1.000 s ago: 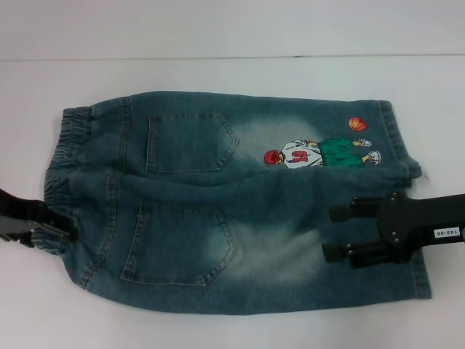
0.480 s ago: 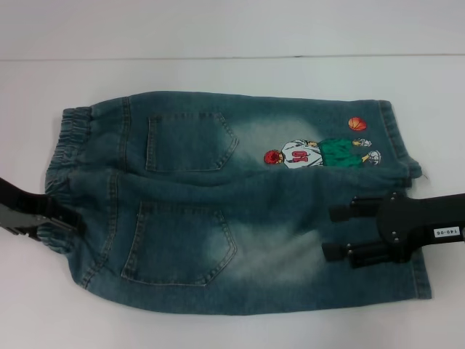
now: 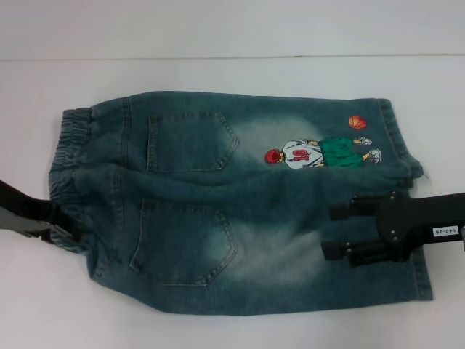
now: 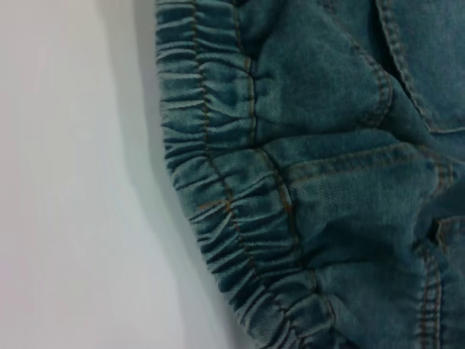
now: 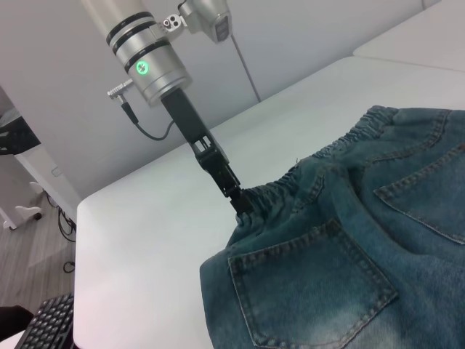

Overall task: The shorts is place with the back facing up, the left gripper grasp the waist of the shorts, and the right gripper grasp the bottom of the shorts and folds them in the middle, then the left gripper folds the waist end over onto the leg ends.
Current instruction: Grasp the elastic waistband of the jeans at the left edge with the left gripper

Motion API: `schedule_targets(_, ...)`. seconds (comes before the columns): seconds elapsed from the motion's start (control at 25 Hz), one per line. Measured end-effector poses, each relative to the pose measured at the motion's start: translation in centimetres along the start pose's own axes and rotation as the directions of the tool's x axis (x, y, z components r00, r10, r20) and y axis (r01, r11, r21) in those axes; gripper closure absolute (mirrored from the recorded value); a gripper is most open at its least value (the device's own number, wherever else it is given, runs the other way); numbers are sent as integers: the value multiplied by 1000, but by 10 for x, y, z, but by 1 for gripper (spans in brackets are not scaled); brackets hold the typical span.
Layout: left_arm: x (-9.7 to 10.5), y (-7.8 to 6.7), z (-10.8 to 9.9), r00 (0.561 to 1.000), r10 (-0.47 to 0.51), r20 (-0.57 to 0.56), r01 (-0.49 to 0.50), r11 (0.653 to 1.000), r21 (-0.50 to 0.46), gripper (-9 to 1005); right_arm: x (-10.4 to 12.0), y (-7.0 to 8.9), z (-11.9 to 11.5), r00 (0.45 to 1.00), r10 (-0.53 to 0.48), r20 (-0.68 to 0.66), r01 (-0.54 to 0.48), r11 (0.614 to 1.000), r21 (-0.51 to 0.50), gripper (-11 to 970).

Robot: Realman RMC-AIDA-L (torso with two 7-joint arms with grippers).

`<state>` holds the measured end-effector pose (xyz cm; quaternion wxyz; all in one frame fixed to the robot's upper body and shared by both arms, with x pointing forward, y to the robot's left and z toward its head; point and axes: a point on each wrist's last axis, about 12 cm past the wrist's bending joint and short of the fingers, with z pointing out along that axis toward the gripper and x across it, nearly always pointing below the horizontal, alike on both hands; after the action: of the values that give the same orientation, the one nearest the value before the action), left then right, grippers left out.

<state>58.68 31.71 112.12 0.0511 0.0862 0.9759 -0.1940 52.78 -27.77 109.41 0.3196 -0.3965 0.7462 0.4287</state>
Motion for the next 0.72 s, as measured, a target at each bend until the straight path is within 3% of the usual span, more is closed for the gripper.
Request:
schedule_targets(0.56, -2, -3, 3, 1000, 11, 11, -11, 1000, 4, 913, 2, 0, -1, 1000, 4, 2, -4, 1000, 3, 75)
schedule_targets(0.72, -2, -4, 4, 1000, 20, 10, -20, 1000, 5, 924, 2, 1, -1, 1000, 7, 3, -7, 1000, 1, 75)
